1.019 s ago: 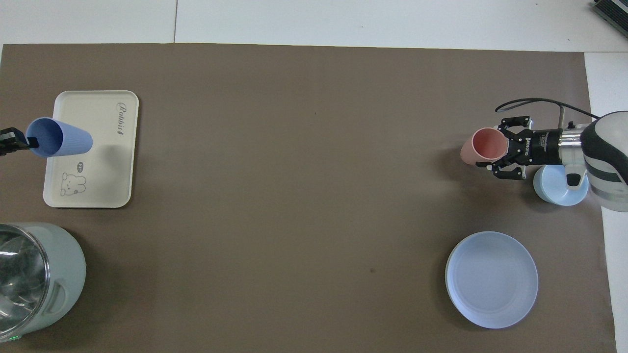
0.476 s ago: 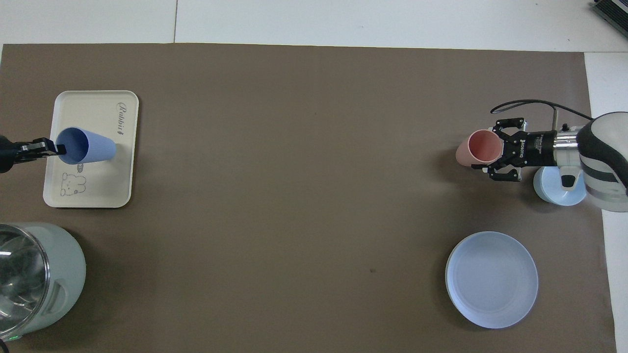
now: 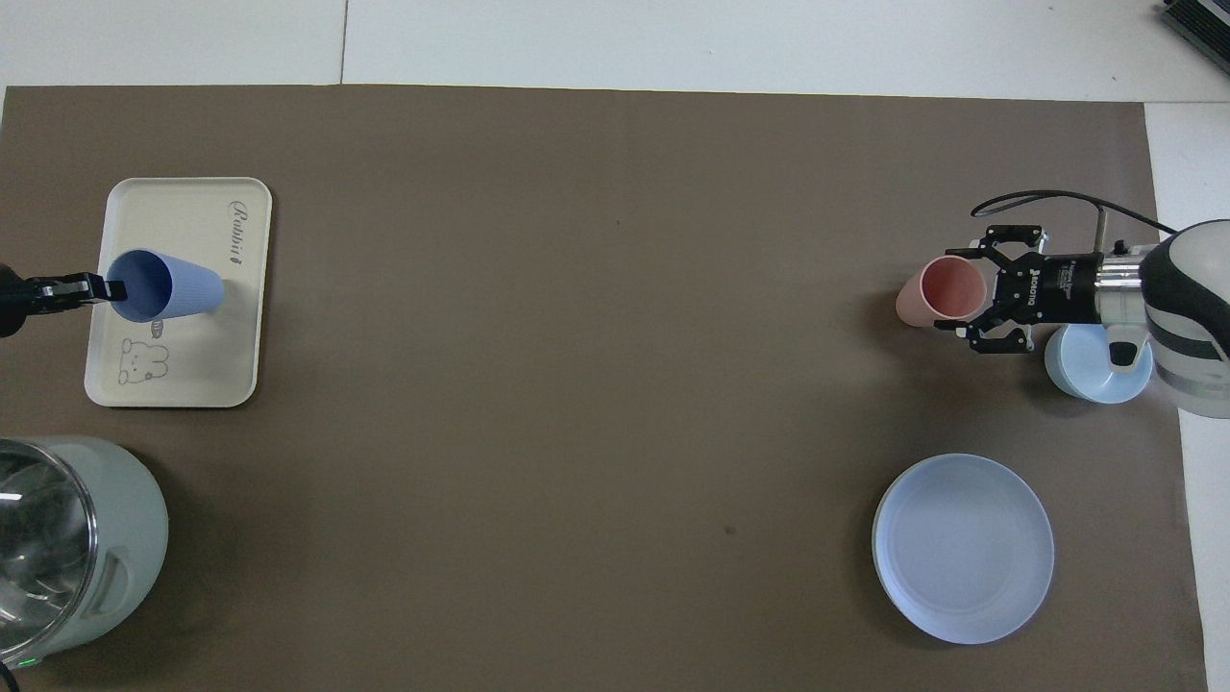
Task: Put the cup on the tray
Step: 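Lower the blue cup onto the cream tray with the left gripper, then open the left gripper off the cup while the right gripper withdraws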
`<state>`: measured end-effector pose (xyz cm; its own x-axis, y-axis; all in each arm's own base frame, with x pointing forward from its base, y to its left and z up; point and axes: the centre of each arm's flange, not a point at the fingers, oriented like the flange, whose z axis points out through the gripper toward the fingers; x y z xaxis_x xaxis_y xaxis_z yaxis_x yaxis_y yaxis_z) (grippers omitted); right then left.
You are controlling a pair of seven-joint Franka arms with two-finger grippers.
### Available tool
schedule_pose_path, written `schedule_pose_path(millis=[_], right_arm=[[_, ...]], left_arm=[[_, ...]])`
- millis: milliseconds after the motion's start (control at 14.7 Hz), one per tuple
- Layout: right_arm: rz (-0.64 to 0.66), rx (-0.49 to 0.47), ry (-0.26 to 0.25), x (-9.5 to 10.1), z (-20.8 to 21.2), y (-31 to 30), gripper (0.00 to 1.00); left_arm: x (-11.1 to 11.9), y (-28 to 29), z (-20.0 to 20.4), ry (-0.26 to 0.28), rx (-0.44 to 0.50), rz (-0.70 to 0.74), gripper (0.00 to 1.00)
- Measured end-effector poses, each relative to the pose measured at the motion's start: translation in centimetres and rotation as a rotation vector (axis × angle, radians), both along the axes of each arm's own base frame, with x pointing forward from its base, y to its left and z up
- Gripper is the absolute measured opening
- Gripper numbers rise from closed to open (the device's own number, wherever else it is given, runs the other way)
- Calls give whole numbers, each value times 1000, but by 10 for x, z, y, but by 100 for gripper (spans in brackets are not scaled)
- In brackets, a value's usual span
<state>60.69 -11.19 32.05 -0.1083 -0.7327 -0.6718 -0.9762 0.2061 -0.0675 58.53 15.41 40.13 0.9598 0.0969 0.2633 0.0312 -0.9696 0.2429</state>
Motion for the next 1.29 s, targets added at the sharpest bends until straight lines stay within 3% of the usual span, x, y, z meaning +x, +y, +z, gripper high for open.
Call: schedule_pose_path(millis=[408, 612, 951, 1087, 1291], right_arm=[[216, -227, -113, 0, 60, 3, 98], [444, -372, -215, -1, 95, 28, 99], [871, -538, -345, -17, 152, 102, 99], [1023, -606, -390, -26, 173, 123, 99], [1263, -721, -418, -38, 199, 126, 99]], left_arm=[[7, -11, 27, -29, 44, -51, 99], [4, -47, 70, -8, 157, -121, 100], [-30, -148, 129, 110, 241, -162, 100], [-46, -182, 147, 157, 256, -188, 100], [-63, -218, 192, 226, 260, -219, 100]])
